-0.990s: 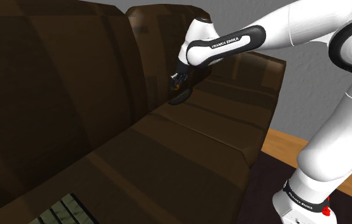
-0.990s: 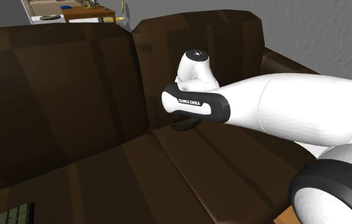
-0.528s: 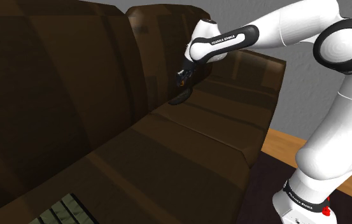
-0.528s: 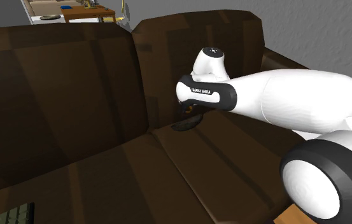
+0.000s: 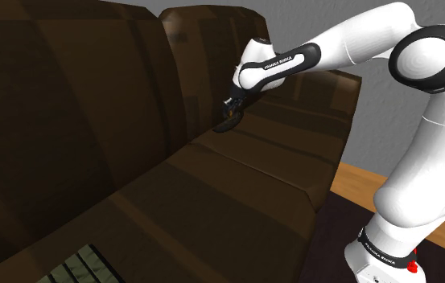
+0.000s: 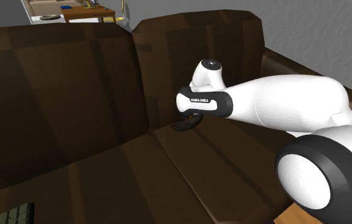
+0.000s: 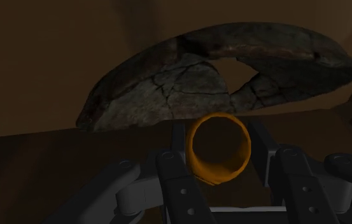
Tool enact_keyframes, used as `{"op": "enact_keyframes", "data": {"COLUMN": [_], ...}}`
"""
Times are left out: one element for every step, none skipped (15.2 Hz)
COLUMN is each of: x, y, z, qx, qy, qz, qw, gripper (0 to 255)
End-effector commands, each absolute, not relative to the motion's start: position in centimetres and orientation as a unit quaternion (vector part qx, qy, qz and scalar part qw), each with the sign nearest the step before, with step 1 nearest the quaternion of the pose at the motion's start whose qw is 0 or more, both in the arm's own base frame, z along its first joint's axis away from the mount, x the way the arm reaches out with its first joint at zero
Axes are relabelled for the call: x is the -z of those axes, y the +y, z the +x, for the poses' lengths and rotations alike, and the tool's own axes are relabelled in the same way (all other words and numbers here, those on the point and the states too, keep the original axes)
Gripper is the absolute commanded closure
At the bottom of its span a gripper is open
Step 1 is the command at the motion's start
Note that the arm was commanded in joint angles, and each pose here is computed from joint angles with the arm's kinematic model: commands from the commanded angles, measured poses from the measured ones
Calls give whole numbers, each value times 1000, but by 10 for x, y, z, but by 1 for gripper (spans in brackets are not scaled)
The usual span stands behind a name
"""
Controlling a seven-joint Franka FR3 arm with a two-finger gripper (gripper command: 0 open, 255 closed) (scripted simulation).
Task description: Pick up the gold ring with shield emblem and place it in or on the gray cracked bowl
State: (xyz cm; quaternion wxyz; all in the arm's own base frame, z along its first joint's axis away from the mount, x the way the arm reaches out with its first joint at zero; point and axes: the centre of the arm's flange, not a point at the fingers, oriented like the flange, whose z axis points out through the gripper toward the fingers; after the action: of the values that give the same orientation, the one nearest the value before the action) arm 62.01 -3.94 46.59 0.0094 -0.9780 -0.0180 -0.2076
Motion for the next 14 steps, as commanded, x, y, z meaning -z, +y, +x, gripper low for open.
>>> {"op": "enact_keyframes", "data": {"x": [-455, -450, -443, -443, -443, -443, -443, -443, -443, -443, -443, -443, -443, -443], "y": [-40, -40, -40, -40, -40, -40, -40, -40, -40, -40, -40, -40, -40, -40], "z": [619, 619, 619, 619, 619, 619, 619, 619, 619, 619, 619, 619, 619, 619], "qx": [208, 208, 208, 208, 208, 208, 208, 208, 208, 208, 208, 208, 208, 208], "qy": [-18, -18, -18, -18, -18, -18, -18, -18, -18, -18, -18, -18, -18, -18], "qz": [-978, -978, -978, -978, -978, -978, -978, -978, -978, -978, -978, -978, -978, -978], "qw": [9, 9, 9, 9, 9, 9, 9, 9, 9, 9, 9, 9, 9, 9], "gripper": [255, 255, 255, 255, 255, 255, 255, 255, 255, 255, 255, 0, 0, 0]}}
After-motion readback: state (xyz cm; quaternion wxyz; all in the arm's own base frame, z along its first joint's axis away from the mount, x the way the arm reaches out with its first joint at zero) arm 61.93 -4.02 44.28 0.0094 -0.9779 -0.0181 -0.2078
